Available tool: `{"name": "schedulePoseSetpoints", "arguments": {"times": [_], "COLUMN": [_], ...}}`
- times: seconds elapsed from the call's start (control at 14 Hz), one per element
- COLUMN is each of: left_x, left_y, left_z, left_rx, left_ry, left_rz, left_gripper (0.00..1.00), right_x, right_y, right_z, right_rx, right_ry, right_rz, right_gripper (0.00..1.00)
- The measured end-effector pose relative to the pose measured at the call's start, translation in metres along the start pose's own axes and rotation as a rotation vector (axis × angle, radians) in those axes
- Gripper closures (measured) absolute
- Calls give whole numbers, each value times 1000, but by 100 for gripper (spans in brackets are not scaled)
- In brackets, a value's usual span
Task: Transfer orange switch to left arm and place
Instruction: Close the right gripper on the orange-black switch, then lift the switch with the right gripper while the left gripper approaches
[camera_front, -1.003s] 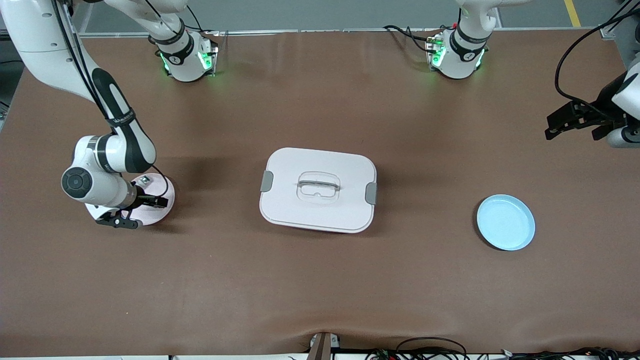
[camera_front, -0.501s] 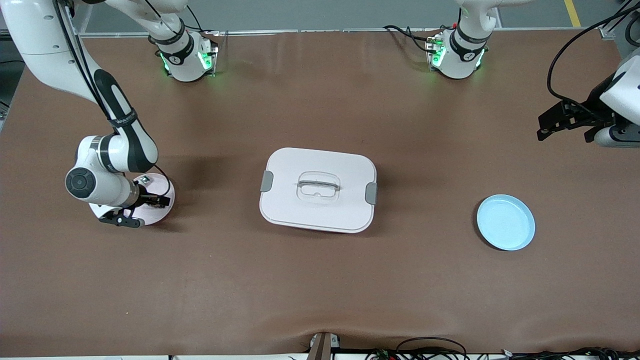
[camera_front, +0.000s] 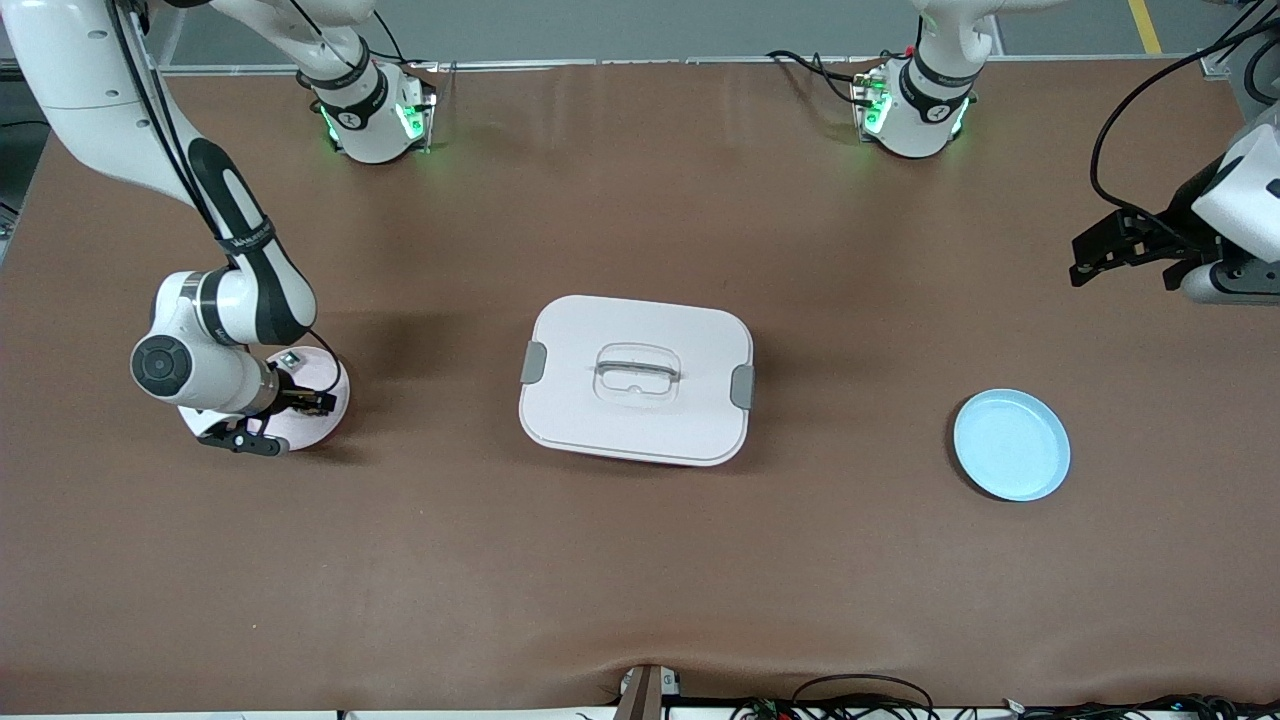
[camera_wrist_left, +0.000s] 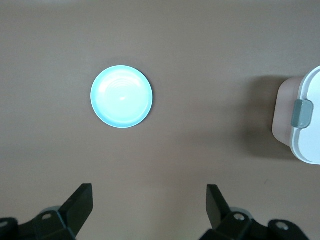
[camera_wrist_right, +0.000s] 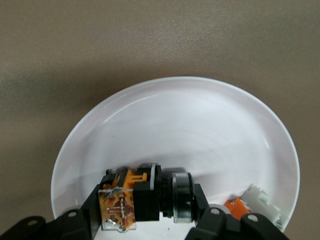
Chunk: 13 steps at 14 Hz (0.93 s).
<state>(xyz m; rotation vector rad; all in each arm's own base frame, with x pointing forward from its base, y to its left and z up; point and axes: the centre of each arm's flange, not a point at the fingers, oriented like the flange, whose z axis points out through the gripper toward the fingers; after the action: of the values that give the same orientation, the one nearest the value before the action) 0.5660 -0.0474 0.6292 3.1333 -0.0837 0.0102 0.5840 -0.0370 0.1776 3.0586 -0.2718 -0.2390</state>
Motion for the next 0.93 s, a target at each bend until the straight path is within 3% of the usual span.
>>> {"name": "schedulePoseSetpoints", "arguments": {"times": [0.36,0.93], "left_x": [0,-5], "left_y": [1,-1], "left_z": [0,-8], "left_rx": [0,2], "left_ry": [0,8], "left_rz": [1,-3], "left_gripper": [0,0], "right_x": [4,-17], "right_y": [0,-51], "right_z": [-18,-156], "right_rx": [-4,-89], "right_ry": [4,-128], "right_rz": [-1,23], "right_gripper": [28,28]}}
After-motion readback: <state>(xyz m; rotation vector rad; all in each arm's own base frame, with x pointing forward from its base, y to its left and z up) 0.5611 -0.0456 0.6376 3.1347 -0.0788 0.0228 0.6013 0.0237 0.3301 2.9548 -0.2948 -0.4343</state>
